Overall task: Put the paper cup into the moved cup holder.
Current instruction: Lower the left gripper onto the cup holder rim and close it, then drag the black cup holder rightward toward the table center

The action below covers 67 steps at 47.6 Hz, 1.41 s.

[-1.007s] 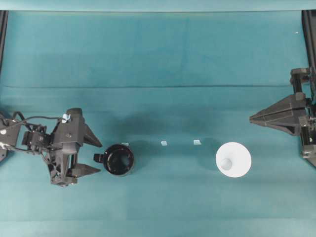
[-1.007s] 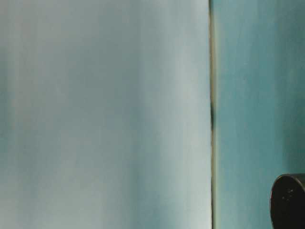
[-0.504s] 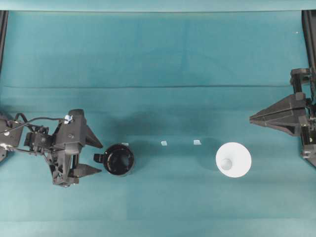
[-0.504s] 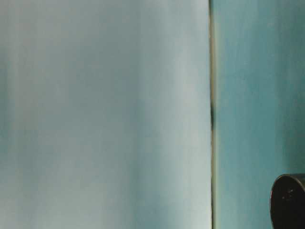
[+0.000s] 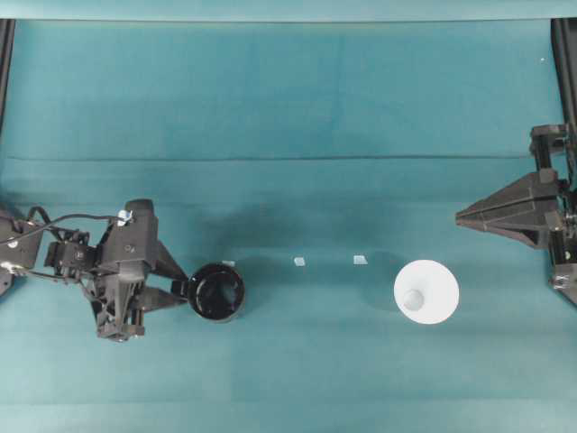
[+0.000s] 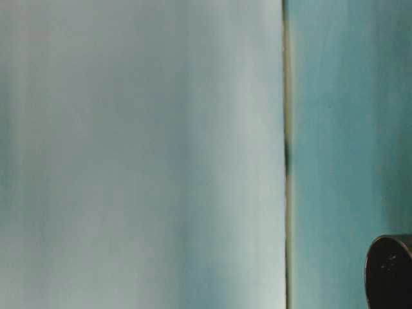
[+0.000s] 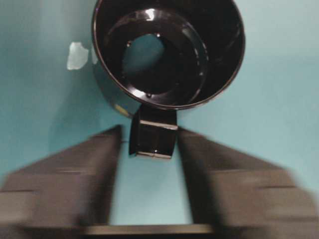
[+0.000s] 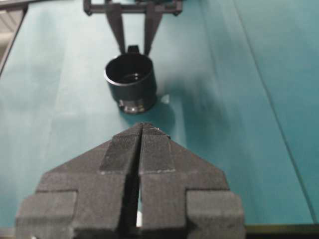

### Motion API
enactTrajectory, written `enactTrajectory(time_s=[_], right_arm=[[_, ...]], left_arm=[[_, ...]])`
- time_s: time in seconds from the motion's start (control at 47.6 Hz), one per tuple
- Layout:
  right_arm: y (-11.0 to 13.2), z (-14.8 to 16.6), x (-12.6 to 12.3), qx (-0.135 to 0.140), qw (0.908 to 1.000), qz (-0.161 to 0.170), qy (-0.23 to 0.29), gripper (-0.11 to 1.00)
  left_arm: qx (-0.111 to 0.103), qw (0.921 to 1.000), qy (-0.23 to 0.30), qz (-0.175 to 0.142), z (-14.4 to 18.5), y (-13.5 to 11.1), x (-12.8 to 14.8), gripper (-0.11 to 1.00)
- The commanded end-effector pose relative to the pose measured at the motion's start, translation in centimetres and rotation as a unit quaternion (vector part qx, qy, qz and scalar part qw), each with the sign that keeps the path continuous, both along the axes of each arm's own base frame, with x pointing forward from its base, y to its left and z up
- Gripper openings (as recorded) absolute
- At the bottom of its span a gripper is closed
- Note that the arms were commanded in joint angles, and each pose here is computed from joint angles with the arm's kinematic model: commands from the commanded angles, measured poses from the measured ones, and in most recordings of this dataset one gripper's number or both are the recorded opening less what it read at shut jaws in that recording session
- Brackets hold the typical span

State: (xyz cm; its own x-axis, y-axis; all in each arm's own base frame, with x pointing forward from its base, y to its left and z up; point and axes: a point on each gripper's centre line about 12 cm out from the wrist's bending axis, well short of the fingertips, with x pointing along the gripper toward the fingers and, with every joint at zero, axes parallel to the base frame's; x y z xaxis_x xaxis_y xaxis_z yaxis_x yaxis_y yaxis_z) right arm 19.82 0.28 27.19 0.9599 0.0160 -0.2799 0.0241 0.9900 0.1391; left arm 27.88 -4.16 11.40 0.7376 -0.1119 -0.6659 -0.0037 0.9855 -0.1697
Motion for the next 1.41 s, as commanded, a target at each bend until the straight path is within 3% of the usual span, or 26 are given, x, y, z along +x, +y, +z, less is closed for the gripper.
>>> enactTrajectory(time_s=[0.0,0.063,0.336,0.672,1.091,1.385], right_arm=[[0.0,0.9,0.3,0.005,0.9999,0.0,-0.011,-0.06],[0.1,0.9,0.3,0.005,0.9999,0.0,-0.011,-0.06],[0.1,0.9,0.3,0.005,0.9999,0.0,-0.01,-0.05],[0.1,0.9,0.3,0.005,0.9999,0.0,-0.011,-0.06],[0.1,0.9,0.3,0.006,0.9999,0.0,-0.009,-0.06],[0.1,0.6,0.2,0.006,1.0,0.0,0.004,-0.06]], left_arm=[[0.0,0.9999,-0.011,-0.003,0.4,-0.1,0.4,0.28],[0.001,0.9999,-0.012,-0.004,0.5,-0.1,0.4,0.2],[0.006,0.9996,-0.026,-0.01,0.8,-0.2,0.8,0.2],[0.038,0.9962,-0.071,-0.033,3.1,-0.2,3.2,0.2],[0.064,0.9856,-0.156,0.0,6.3,2.7,6.6,0.2],[0.094,0.9818,-0.165,-0.001,6.4,3.8,10.0,0.2]])
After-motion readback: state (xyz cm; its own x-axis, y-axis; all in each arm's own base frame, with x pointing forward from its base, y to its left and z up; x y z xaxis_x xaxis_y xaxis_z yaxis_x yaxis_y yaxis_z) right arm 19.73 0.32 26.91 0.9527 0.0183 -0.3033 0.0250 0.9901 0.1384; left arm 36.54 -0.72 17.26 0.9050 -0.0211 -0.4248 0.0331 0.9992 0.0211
